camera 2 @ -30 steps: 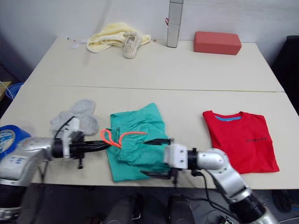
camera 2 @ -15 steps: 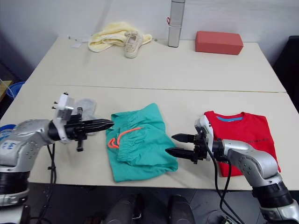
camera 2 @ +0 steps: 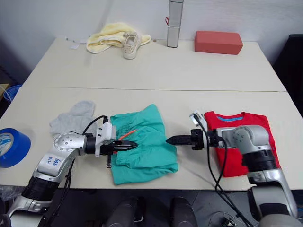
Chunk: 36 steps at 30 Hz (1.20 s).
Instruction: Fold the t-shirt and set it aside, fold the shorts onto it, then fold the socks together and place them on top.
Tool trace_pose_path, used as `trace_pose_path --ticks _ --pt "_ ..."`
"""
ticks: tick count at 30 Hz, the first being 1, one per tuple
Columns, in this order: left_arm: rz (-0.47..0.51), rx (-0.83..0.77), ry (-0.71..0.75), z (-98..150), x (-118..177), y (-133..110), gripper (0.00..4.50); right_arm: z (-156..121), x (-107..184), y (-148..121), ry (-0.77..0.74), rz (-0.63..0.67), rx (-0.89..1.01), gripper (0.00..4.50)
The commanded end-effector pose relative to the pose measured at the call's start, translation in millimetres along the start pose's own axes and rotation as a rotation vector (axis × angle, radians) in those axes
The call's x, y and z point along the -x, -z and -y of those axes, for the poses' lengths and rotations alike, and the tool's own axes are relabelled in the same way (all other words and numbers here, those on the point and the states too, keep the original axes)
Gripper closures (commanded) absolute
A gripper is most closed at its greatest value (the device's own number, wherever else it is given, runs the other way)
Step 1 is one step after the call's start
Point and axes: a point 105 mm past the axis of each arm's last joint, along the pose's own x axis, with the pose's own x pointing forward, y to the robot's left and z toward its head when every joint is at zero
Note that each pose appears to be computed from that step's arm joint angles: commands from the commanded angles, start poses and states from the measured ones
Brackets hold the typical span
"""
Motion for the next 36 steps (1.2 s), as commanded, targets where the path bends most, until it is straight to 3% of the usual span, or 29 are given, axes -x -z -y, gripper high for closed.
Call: trace_pose_path --ticks 1,5,8,14,19,24,30,36 --pt "0.026 -0.007 -0.026 5 13 1 4.50 0 -26 7 -0.016 -0.058 -0.049 0.02" --pt "0.023 -0.013 -0.050 4 22 7 4.50 -11 -47 5 -0.082 -0.072 -0.093 0.02" --pt "0.027 -0.014 -0.058 6 27 11 4.50 -16 -58 3 -0.110 -0.066 -0.130 0.60" --pt "0.064 -0.029 -0.071 10 29 12 4.50 -23 -69 11 -0.132 -0.113 -0.149 2.66" --pt "0.091 -0.048 -0.074 9 29 9 4.50 -22 -66 -3 -0.123 -0.026 -0.168 4.37" --pt "0.219 0.040 0.001 20 28 -12 4.50 -27 -38 -28 -0.117 0.121 -0.084 4.49" --pt "0.366 0.045 -0.043 7 25 -45 4.50 -48 10 -49 -0.166 0.309 -0.021 4.49" --pt "0.470 0.070 -0.019 -8 11 -69 4.50 -67 93 -82 -0.076 0.742 0.067 4.49"
